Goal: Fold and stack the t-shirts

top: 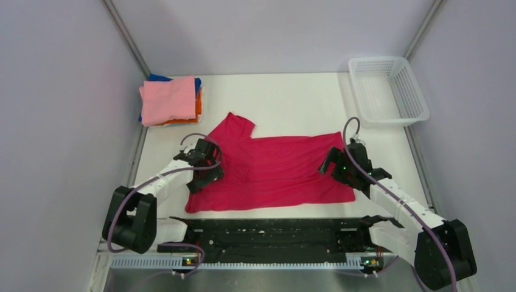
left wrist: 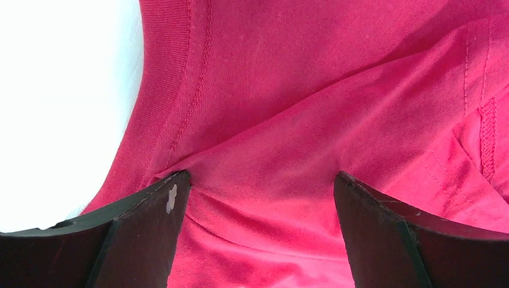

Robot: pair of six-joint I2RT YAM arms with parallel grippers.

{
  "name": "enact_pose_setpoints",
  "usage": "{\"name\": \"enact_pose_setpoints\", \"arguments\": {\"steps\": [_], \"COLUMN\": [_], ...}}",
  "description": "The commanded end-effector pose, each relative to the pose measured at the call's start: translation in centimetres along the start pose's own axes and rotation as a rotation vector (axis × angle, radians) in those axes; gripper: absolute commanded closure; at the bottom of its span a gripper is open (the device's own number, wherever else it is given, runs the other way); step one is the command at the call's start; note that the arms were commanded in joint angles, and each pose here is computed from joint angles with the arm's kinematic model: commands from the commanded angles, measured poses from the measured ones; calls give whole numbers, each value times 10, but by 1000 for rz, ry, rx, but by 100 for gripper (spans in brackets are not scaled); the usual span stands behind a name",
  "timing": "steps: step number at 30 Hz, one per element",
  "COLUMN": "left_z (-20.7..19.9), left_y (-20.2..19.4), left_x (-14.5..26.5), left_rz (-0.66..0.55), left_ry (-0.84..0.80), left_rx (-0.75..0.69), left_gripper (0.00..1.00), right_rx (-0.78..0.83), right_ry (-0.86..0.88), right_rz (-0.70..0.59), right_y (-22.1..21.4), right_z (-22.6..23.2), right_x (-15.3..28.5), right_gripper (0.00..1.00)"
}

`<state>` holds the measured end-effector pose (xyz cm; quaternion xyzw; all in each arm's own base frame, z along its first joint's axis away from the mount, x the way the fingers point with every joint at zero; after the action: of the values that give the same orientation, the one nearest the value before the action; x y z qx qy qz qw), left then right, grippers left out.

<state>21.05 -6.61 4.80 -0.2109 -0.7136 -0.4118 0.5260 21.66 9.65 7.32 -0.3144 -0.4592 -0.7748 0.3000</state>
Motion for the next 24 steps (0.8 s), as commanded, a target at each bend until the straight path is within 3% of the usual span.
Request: {"name": "enact_pose_setpoints", "arguments": {"steps": [1,6,12,20,24], "left_z": [-11,-15,-7,-68,-107], "left_y": [22,22,35,72,106], "left_x": [-5,-9,10,77,87], "left_rz": [-88,-59,-117,-184,-276], "left_ry": [3,19,56,-277,-375], "left_rx": [-12,-30,-40,-99,-89], "left_gripper": [5,5,5,1,1], "right_rx": [25,28,44,-4,-14], "right_ry": [27,4,-7,17,79], "right_rz": [-119,-147,-175,-297,-395], "right_y": [33,39,47,80,101], "right_z": [16,14,15,31,46], "right_x": [12,13,15,22,22], "right_gripper": [1,1,1,1,1]}}
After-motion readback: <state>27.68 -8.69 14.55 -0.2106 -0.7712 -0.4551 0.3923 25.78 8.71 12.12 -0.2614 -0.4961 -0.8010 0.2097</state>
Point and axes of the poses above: each gripper's point midway between its finger pads, its own x axis back along the fingers, its own z axis along the line the jaws close on, y = z × x, the point moved 3 cm from there along x, back along the fingers, and after that the axes turned 2 degrees about x, right-handed, at the moved point
